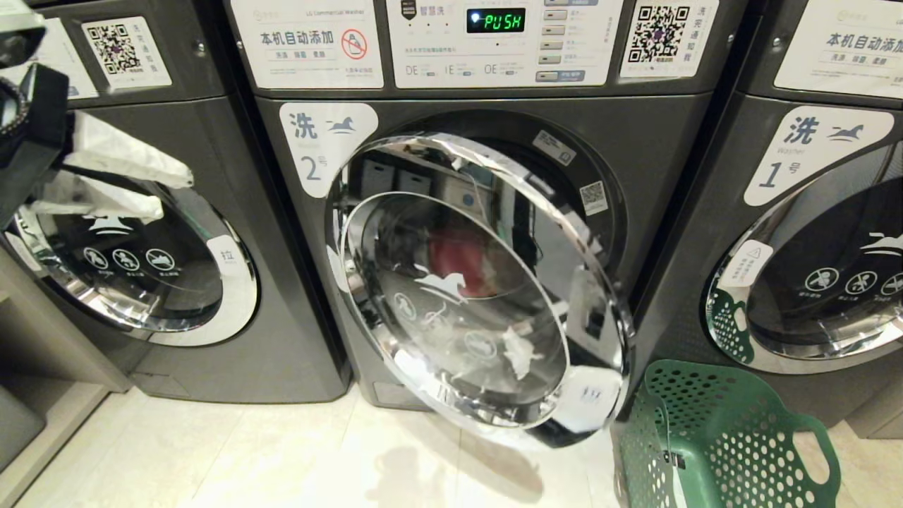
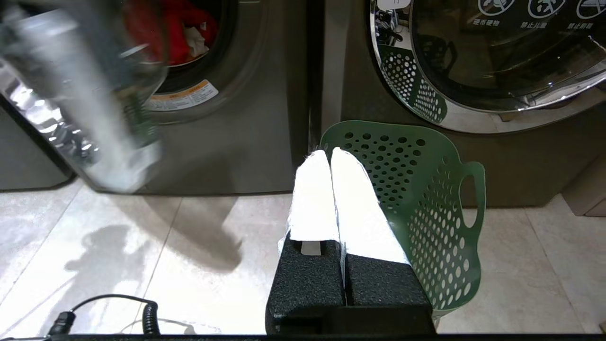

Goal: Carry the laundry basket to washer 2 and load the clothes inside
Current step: Close the washing machine door with the left hand, then press the washing machine door tightly with the right hand

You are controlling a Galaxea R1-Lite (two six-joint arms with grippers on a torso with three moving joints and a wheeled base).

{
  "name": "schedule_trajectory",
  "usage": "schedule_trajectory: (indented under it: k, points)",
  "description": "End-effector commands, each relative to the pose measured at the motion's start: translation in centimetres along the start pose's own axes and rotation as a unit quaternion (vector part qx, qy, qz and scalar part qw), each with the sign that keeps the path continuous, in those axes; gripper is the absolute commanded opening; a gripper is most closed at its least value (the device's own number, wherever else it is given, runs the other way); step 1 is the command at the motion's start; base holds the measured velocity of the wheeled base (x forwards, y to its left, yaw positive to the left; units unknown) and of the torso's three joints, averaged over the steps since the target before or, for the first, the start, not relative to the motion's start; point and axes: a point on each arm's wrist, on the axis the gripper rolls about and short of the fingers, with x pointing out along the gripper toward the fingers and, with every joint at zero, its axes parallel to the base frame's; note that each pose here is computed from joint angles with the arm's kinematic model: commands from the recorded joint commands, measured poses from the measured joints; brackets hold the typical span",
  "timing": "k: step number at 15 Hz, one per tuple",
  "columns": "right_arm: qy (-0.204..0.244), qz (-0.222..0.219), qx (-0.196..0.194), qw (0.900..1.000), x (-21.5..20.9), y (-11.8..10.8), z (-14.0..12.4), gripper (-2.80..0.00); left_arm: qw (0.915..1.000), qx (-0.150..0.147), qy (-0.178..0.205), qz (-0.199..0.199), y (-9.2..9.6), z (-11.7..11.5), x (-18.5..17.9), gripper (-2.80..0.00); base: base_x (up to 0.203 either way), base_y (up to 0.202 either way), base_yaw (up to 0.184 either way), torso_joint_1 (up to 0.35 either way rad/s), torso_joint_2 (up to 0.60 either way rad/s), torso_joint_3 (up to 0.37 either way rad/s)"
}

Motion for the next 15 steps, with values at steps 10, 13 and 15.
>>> schedule_trajectory:
  k: [10,13,15]
  points:
    - [0.175,0.223,-0.043,0.958,9.4,1.4,11.1,-2.8,0.9737,0.105,-0.16,0.124,-1.5,-8.8,-12.1,-2.8,0.0,0.0,0.0,0.0,0.0,0.0]
    - [0.268,0.296,-0.038,0.916,19.7,3.2,9.4,-2.8,0.9644,0.123,-0.179,0.15,0.2,-11.5,-14.7,-2.8,0.0,0.0,0.0,0.0,0.0,0.0]
    - [0.285,0.315,-0.048,0.904,26.2,5.0,7.0,-2.8,0.9599,0.135,-0.19,0.156,0.8,-12.5,-15.8,-2.8,0.0,0.0,0.0,0.0,0.0,0.0]
